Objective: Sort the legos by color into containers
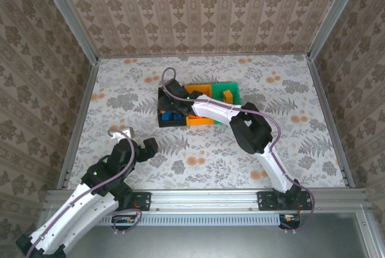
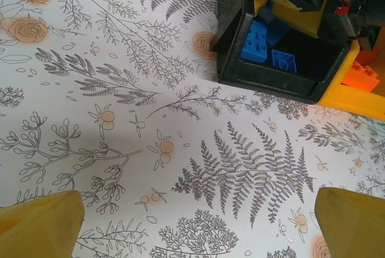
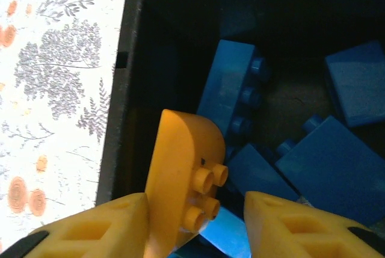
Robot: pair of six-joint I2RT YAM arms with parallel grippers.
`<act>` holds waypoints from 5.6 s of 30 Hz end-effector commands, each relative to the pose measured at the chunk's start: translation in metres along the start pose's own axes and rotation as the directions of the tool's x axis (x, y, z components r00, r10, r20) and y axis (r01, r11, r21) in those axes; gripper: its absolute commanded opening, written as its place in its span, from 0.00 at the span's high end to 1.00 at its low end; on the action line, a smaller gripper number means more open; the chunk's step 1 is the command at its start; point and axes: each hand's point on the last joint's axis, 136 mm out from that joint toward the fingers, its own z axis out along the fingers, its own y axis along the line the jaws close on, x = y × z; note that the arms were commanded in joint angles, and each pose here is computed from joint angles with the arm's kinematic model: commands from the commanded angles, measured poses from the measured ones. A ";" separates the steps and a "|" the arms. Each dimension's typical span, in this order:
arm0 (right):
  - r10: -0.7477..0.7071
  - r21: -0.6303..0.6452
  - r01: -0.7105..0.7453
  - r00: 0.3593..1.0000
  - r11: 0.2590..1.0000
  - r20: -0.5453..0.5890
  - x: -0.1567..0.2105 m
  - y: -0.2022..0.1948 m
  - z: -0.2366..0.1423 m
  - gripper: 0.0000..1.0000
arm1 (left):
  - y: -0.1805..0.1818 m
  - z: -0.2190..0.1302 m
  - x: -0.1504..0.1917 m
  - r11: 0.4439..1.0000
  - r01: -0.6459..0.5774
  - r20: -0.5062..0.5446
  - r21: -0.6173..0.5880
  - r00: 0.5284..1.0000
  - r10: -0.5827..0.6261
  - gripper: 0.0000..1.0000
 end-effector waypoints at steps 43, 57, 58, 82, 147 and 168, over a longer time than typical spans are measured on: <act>-0.034 0.109 0.041 0.997 0.993 -0.065 0.006 -0.023 0.006 0.68 | 0.001 -0.005 -0.006 1.000 -0.005 0.009 0.000 1.000 0.005 0.00; -0.092 -0.019 0.093 0.993 0.995 0.071 -0.026 0.016 -0.048 0.74 | 0.000 -0.005 -0.007 1.000 -0.003 0.012 0.006 1.000 0.003 0.00; -0.090 -0.029 0.093 0.993 0.995 0.078 -0.028 0.018 -0.054 0.74 | 0.000 -0.005 -0.007 1.000 -0.002 0.013 0.005 1.000 0.002 0.00; 0.039 0.207 -0.070 0.987 0.976 0.153 -0.013 -0.170 -0.193 0.72 | -0.007 0.004 -0.006 0.999 0.002 0.016 0.033 1.000 -0.003 0.00; -0.079 0.444 -0.271 0.776 0.854 0.626 -0.007 -0.312 -0.326 0.00 | 0.102 0.149 -0.152 0.868 -0.294 0.331 -0.401 0.837 0.436 0.00; -0.428 0.598 0.008 0.706 0.801 0.564 -0.037 -0.371 -0.251 0.00 | 0.098 0.151 -0.151 0.863 -0.311 0.314 -0.398 0.838 0.447 0.00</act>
